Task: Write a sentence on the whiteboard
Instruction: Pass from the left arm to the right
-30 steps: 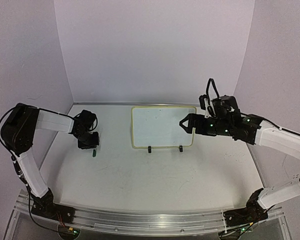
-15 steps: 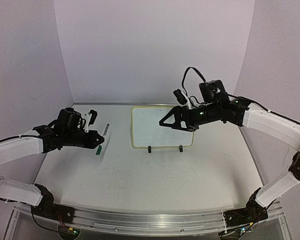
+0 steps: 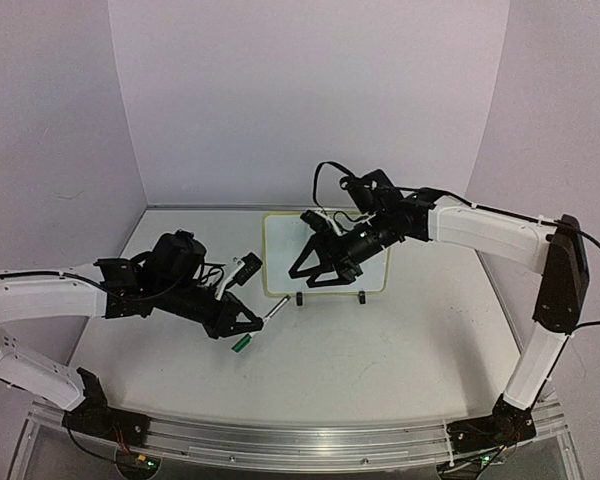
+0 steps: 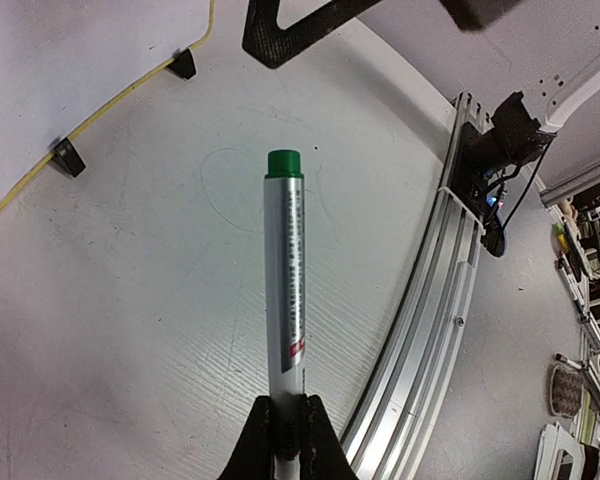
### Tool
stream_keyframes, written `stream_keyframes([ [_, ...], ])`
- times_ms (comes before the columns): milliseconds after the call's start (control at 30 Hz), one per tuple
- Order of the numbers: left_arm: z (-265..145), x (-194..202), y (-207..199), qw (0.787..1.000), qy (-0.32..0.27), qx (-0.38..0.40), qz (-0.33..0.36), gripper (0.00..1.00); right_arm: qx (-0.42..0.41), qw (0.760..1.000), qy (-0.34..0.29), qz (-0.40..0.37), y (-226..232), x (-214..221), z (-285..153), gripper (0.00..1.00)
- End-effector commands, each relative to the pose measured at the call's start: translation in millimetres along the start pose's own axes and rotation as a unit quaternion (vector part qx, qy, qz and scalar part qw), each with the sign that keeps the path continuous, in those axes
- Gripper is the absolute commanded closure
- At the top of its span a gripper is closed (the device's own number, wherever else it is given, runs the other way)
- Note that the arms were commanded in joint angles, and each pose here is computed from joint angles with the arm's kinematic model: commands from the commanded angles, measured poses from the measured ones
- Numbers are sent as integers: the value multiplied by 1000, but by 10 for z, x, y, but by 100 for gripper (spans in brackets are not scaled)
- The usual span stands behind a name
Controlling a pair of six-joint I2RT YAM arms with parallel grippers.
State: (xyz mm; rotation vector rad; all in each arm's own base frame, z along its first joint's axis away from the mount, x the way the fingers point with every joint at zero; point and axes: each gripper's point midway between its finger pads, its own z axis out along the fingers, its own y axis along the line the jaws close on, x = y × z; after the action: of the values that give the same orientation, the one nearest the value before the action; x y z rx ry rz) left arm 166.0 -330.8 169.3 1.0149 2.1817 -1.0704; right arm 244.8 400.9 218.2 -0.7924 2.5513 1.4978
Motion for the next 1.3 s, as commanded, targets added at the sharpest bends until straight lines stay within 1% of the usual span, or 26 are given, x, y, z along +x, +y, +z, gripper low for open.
stream_keyframes([
  [0,12,-289,-231,998,-26,46,45,100,-23,999,47,-16,131,147,179,31],
  [100,64,-281,-236,997,-20,52,47,100,-39,996,73,-18,158,265,313,35],
  [267,106,-322,-267,997,-22,61,47,100,-52,993,101,-14,131,382,478,38],
  [500,156,-359,-333,995,-18,83,45,100,-75,990,118,-20,169,421,559,50],
  [633,170,-371,-347,995,-19,86,46,100,-77,990,120,-23,167,429,576,52],
  [867,180,-389,-387,994,-16,98,53,100,-82,988,131,-23,139,475,650,61],
  [1133,210,-400,-388,993,-8,99,56,100,-85,987,137,-22,111,508,681,76],
  [1267,203,-426,-354,995,-14,87,55,100,-83,987,136,-27,101,521,675,88],
])
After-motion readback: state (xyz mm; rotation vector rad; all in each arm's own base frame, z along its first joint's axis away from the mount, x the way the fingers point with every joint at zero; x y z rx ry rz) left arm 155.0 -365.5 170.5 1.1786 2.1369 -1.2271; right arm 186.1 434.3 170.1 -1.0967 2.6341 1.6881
